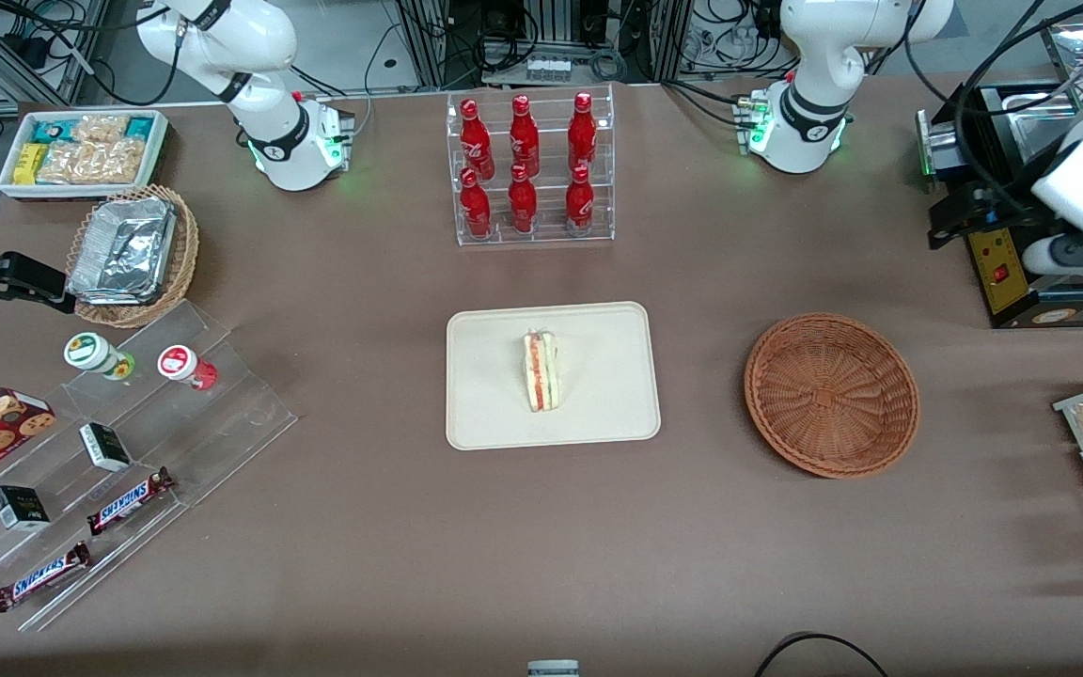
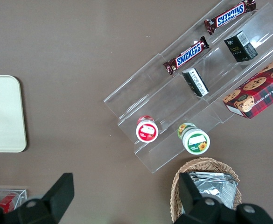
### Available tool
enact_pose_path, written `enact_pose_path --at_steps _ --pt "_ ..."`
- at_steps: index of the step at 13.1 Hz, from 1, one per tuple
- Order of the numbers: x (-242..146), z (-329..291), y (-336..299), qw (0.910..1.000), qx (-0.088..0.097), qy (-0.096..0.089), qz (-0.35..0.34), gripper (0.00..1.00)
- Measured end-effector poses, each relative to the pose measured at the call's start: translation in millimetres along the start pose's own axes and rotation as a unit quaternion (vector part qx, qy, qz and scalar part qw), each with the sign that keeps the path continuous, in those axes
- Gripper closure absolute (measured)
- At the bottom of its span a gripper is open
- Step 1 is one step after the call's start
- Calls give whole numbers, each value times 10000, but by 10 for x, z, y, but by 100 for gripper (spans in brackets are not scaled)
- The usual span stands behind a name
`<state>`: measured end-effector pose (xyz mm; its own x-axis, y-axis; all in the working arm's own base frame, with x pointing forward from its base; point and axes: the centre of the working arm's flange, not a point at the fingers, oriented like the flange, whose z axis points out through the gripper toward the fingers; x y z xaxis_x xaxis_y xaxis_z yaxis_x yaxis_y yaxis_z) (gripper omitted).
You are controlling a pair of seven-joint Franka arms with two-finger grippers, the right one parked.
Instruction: Place sandwich from basket to tray
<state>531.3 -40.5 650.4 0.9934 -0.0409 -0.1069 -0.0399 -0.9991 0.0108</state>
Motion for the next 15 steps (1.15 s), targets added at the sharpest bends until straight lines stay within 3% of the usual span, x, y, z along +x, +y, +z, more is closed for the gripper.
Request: enact_pose_path --at_steps 4,12,15 --pt "-77 -78 -50 10000 -3 77 12 0" --pt "9 -4 74 9999 12 48 152 0" --pt "19 -17 36 9996 176 102 179 0"
